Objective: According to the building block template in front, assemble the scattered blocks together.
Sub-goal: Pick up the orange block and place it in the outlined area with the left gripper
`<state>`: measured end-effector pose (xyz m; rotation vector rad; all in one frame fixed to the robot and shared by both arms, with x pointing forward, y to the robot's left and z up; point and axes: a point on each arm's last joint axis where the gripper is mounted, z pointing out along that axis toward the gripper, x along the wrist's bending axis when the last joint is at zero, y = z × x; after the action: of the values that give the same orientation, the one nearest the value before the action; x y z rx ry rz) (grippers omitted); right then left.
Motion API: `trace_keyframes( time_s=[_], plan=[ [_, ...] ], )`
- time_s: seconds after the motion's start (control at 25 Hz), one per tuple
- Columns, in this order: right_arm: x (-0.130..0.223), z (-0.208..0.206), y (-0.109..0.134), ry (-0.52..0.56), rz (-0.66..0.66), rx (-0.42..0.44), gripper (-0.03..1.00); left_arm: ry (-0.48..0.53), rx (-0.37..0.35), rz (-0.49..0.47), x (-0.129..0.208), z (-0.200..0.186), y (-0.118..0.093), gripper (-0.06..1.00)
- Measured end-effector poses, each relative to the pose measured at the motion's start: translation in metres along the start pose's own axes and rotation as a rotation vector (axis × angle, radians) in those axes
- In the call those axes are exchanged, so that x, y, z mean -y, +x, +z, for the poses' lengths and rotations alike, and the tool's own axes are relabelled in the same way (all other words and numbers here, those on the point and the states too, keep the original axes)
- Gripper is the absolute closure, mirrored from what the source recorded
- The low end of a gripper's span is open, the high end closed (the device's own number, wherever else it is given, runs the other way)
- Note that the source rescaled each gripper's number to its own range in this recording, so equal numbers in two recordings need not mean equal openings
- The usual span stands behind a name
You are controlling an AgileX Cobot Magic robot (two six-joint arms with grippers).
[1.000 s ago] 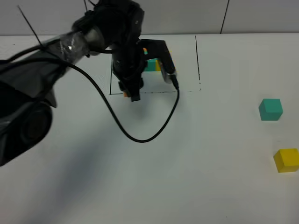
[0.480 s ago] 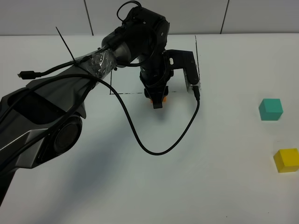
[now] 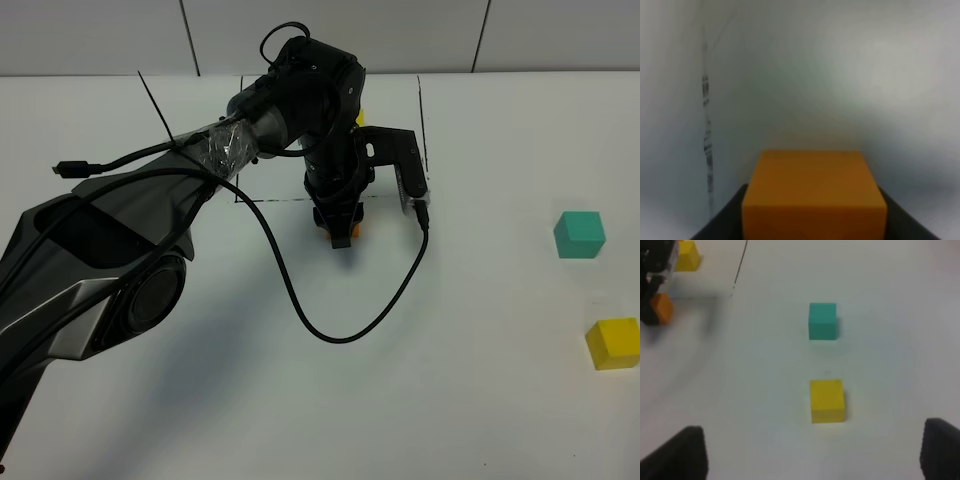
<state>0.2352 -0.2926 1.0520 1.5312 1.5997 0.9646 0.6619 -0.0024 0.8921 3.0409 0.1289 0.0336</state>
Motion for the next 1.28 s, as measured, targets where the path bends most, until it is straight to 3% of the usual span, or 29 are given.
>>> trace_keyframes(
  time_s=[0.28, 0.64, 1.28],
  plan=[
    [0.0000, 0.0000, 0.0000, 0.000, 0.000, 0.000, 0.24, -0.004, 0.002, 0.013, -0.0004, -0.0002, -0.0002, 0.93],
    [0.0000, 0.0000, 0.0000, 0.000, 0.000, 0.000, 0.24, -0.013, 0.009, 0.122, -0.0012, 0.0003, -0.0008, 0.93],
    [0.0000, 0.0000, 0.0000, 0.000, 0.000, 0.000, 0.24, -0.035, 0.025, 0.128, -0.0031, 0.0009, -0.0023, 0.92]
  ],
)
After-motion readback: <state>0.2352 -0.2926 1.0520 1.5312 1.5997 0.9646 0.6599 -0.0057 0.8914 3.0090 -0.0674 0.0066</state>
